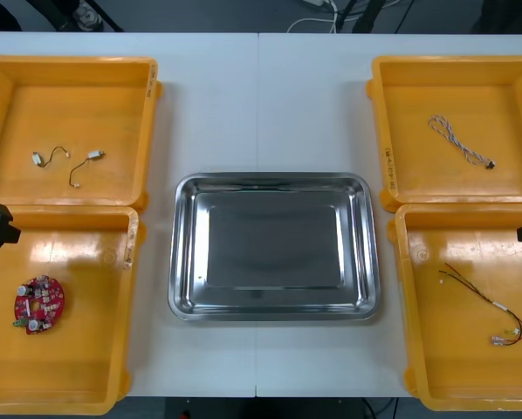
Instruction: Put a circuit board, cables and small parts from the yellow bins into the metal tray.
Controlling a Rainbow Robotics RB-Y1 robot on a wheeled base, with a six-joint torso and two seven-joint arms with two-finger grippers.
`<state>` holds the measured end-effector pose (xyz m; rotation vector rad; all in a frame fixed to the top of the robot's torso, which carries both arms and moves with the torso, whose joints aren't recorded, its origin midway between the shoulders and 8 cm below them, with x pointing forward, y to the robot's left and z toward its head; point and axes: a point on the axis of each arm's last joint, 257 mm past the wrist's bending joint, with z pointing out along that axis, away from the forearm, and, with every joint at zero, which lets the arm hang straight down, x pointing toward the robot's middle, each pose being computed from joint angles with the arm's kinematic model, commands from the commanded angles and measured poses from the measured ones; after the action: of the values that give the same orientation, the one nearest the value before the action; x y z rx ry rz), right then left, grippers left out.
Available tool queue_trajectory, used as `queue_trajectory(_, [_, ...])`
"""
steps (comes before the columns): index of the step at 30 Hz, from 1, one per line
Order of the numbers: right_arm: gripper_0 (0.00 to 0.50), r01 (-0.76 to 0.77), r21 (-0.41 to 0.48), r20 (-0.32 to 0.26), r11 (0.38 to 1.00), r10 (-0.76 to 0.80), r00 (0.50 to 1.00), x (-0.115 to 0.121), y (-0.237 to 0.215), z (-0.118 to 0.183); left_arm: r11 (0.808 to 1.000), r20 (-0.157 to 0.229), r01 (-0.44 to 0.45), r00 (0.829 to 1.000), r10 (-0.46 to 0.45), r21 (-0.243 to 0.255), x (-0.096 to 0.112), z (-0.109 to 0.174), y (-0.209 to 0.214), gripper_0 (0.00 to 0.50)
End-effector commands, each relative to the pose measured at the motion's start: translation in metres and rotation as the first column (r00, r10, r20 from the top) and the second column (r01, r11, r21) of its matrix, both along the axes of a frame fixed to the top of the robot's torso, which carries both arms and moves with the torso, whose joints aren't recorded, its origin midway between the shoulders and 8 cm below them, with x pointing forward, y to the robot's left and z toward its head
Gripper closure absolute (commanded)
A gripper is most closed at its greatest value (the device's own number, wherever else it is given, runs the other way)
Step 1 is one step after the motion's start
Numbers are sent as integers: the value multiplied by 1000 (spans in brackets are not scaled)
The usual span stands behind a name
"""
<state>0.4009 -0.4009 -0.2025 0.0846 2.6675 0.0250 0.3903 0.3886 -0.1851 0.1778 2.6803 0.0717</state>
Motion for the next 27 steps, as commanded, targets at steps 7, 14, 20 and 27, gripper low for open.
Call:
queue_trajectory(7, [0, 18, -37, 31, 999, -17, 999, 1, -19, 17, 980, 10, 165, 986, -167, 115, -1, 19, 16, 0])
queue_trajectory(14, [0, 18, -37, 31, 999, -17, 999, 1, -19, 17, 945, -20, 285, 958, -286, 161, -6, 19, 17, 0])
queue_trajectory(20, [0, 18, -37, 31, 999, -17, 999, 1, -19, 17, 906, -39, 377, 925, -377, 193, -13, 16, 20, 0])
queue_trajectory(27, [0, 31, -27, 47, 999, -30, 998, 4, -22, 19, 842, -50, 481, 873, -485, 244, -20, 4, 24, 0])
